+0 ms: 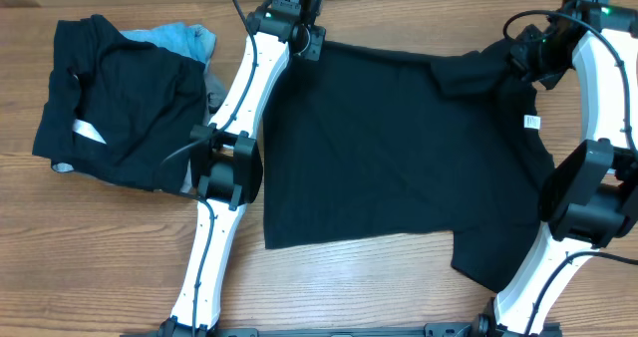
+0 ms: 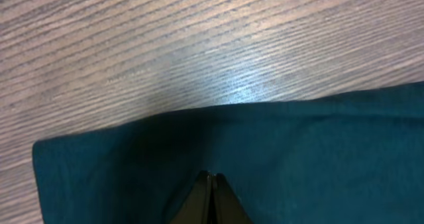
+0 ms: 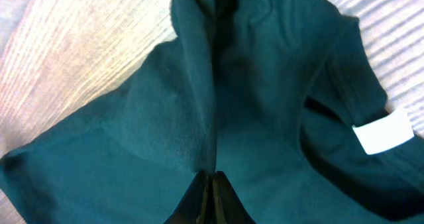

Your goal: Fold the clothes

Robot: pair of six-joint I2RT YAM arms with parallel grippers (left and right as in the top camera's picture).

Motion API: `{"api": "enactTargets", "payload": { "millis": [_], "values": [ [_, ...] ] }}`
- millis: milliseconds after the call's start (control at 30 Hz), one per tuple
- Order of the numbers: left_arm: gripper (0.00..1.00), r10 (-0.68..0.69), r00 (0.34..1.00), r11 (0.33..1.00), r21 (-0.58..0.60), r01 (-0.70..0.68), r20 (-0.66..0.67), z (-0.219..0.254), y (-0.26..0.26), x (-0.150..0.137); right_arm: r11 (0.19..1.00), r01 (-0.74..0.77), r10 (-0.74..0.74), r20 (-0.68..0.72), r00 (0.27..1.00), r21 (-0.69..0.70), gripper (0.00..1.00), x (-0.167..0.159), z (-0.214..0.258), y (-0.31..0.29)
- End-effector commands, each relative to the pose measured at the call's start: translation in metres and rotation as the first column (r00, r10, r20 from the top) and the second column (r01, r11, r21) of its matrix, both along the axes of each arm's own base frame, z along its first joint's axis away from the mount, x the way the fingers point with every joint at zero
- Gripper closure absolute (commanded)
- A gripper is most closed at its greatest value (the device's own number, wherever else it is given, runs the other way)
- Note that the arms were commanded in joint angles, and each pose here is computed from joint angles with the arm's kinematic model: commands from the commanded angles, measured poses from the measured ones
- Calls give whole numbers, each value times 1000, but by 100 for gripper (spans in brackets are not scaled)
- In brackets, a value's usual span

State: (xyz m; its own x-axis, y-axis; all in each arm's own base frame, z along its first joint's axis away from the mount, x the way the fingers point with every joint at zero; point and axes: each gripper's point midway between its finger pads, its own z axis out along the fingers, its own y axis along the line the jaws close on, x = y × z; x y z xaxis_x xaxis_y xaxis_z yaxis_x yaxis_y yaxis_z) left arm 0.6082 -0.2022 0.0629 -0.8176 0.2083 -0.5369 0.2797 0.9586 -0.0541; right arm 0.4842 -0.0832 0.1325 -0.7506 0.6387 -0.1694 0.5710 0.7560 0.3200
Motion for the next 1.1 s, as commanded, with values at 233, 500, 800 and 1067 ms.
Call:
{"api": "enactTargets", "payload": {
  "millis": [233, 500, 800, 1067],
  "values": [
    [94, -18, 988, 999, -47, 25, 154, 78, -7, 13, 994, 103, -105, -114, 988, -25, 96, -42, 8, -40],
    [89, -147, 981, 988, 61, 141, 124, 69, -4, 2, 993, 118, -119, -144, 982, -17, 96, -51, 7, -45],
    [89, -150, 988, 986, 77, 147, 32, 55, 3, -16, 994, 105, -99, -213, 972, 16, 96, -68, 5, -35],
    [74, -155, 973, 977, 115, 177, -173, 20, 16, -55, 994, 107, -107, -182, 978, -7, 96, -61, 5, -41]
  ]
}}
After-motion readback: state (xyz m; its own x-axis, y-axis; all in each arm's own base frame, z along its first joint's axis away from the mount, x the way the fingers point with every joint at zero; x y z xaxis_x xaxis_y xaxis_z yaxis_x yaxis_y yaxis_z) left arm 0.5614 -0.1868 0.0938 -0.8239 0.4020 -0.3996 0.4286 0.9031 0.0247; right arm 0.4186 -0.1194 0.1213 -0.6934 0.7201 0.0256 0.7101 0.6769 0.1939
